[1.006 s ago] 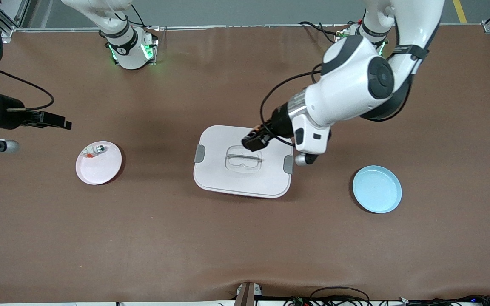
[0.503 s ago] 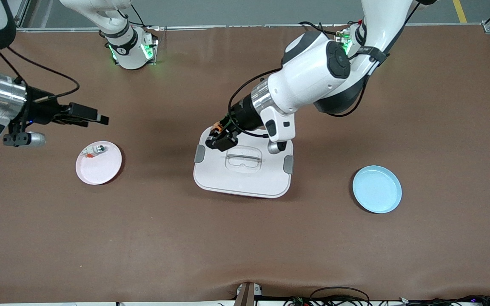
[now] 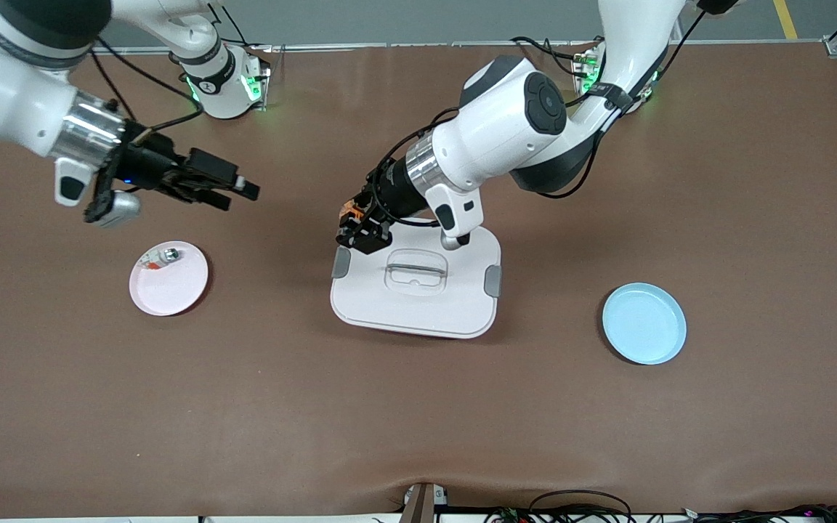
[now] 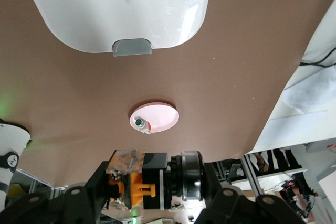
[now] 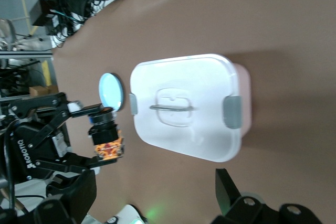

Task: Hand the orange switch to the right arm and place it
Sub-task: 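Hold the switch with the left gripper while the right gripper reaches it, then grasp the switch with the right gripper and open the left gripper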

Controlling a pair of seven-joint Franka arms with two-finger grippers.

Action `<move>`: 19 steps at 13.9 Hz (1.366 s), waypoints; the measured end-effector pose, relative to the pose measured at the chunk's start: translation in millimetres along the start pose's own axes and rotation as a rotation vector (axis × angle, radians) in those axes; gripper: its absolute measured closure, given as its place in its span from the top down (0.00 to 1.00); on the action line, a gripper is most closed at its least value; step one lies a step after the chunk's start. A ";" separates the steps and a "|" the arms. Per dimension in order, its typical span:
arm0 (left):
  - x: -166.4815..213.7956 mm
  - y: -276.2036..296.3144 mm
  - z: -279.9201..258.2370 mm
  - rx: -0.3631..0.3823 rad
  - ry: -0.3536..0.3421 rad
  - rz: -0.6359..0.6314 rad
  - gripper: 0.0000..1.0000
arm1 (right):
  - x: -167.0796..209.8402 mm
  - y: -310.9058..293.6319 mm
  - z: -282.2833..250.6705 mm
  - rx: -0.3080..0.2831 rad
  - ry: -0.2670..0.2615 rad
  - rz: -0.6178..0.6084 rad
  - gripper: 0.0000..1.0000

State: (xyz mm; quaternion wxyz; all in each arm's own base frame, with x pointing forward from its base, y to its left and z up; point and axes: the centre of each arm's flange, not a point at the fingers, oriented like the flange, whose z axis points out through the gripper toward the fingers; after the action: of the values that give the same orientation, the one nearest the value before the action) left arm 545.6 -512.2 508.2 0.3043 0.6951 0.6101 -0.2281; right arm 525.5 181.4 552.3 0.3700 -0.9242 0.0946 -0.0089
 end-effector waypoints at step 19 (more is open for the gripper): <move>1.5 -17.6 20.9 0.109 0.061 -0.050 0.73 | -34.5 -28.6 126.1 -0.017 -0.029 0.069 1.00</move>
State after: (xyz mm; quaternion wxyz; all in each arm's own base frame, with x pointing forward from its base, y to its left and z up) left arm 529.6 -524.5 489.7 0.2413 0.7019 0.6229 -0.2472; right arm 507.4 293.9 482.2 0.3635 -0.9235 0.1211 0.0182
